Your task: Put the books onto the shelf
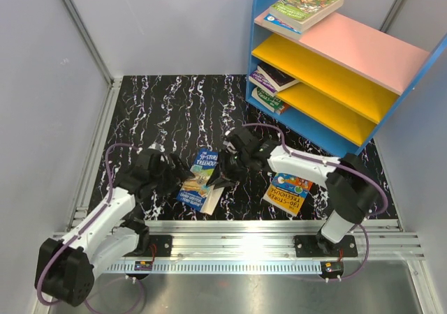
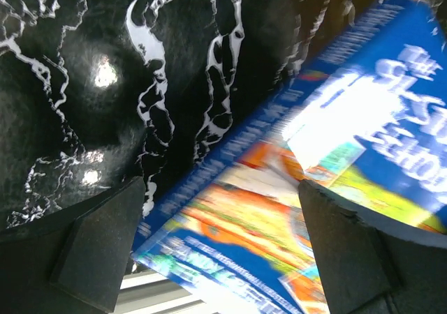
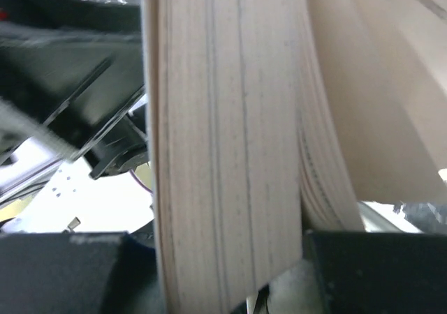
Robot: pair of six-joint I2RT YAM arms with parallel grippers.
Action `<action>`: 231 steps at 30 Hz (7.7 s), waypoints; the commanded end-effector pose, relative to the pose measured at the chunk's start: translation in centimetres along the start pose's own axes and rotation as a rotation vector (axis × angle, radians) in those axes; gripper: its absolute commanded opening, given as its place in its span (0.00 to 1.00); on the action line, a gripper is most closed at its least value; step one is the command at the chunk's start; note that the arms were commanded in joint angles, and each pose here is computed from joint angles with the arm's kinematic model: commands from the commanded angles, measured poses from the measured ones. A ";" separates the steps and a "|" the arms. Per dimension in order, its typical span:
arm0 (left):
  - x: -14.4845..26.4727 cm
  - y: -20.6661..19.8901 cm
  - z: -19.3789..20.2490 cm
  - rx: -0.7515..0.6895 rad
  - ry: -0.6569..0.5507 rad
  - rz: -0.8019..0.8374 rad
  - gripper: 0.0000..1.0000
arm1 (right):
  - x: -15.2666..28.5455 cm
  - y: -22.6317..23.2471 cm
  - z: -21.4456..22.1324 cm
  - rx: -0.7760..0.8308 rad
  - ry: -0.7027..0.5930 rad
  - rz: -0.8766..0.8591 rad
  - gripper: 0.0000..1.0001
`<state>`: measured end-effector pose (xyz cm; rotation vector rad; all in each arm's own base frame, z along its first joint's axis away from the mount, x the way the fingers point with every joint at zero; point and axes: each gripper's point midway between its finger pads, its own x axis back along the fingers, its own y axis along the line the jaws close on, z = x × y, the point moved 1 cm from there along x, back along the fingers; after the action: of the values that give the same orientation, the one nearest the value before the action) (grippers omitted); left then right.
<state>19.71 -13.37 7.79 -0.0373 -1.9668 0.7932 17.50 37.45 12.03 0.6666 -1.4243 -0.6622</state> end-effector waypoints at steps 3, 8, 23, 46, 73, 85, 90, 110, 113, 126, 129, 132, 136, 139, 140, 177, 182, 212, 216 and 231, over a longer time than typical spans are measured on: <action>1.0 -2.6 0.0 -0.038 0.005 0.244 0.99 | 5.2 5.7 -0.5 0.111 -0.109 -0.079 0.00; 4.3 -8.7 -1.6 -0.156 -0.014 0.595 0.99 | 8.9 7.9 0.9 0.178 -0.112 -0.098 0.00; 11.9 -14.9 1.3 -0.309 0.249 1.152 0.18 | 14.7 9.7 -1.1 0.223 -0.256 -0.095 0.00; 22.7 -23.0 -7.2 0.085 0.070 1.580 0.00 | 24.2 10.2 -3.2 0.178 -0.540 -0.019 1.00; 19.1 -26.5 -4.4 0.071 0.203 1.515 0.00 | 27.8 13.1 -2.2 0.181 -0.642 -0.146 0.00; 16.1 -26.5 -4.8 -0.193 0.079 1.058 0.26 | 41.2 10.4 -7.2 0.196 -0.852 0.174 0.00; 16.2 -26.5 -4.9 -0.155 0.059 1.091 0.22 | 46.6 6.3 -11.4 0.012 -0.925 0.073 0.00; 15.6 -32.8 -6.5 -0.218 0.118 1.180 0.00 | 51.9 9.2 -11.3 0.036 -1.052 -0.168 0.00; 15.0 -32.0 -5.9 -0.228 0.141 1.158 0.00 | 54.2 7.9 -11.7 -0.003 -1.123 -0.157 0.00; 12.7 -28.1 -3.3 -0.246 0.223 1.036 0.00 | 63.4 1.0 -16.5 -0.205 -1.334 -0.221 0.00; 12.6 -27.8 -3.0 -0.240 0.236 1.037 0.00 | 64.0 0.5 -17.0 -0.223 -1.361 -0.221 0.00; 12.7 -27.7 -2.8 -0.244 0.249 1.039 0.00 | 65.1 0.1 -17.4 -0.236 -1.412 -0.214 0.00; 12.9 -27.6 -2.6 -0.250 0.260 1.037 0.00 | 66.9 0.1 -18.4 -0.224 -1.483 -0.227 0.00; 13.1 -27.5 -2.5 -0.253 0.264 1.039 0.00 | 67.6 -0.5 -19.1 -0.230 -1.506 -0.224 0.00; 13.1 -27.4 -2.6 -0.252 0.263 1.037 0.00 | 67.6 -0.7 -19.2 -0.224 -1.510 -0.213 0.00; 11.3 -27.6 -3.2 -0.332 0.270 0.985 0.13 | 56.3 9.4 -11.6 0.104 -1.347 -0.114 0.96; 8.9 -25.6 -2.5 -0.379 0.295 0.857 0.63 | 41.0 6.4 -9.4 -0.017 -1.050 -0.084 1.00; -12.8 -24.1 10.2 -0.571 0.541 0.363 0.99 | 20.1 -27.1 1.2 -0.795 -0.636 0.734 1.00; -14.1 -24.2 13.6 -0.587 0.623 0.369 0.99 | 19.7 -26.9 -0.1 -0.769 -0.673 0.680 0.98; -11.7 -23.9 20.4 -0.428 0.892 0.618 0.99 | 14.7 -27.3 -3.4 -0.752 -0.594 0.537 0.33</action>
<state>20.19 -45.88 5.78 -1.0418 -1.3374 0.5313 19.00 6.35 2.89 -0.6094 -1.6286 -0.8240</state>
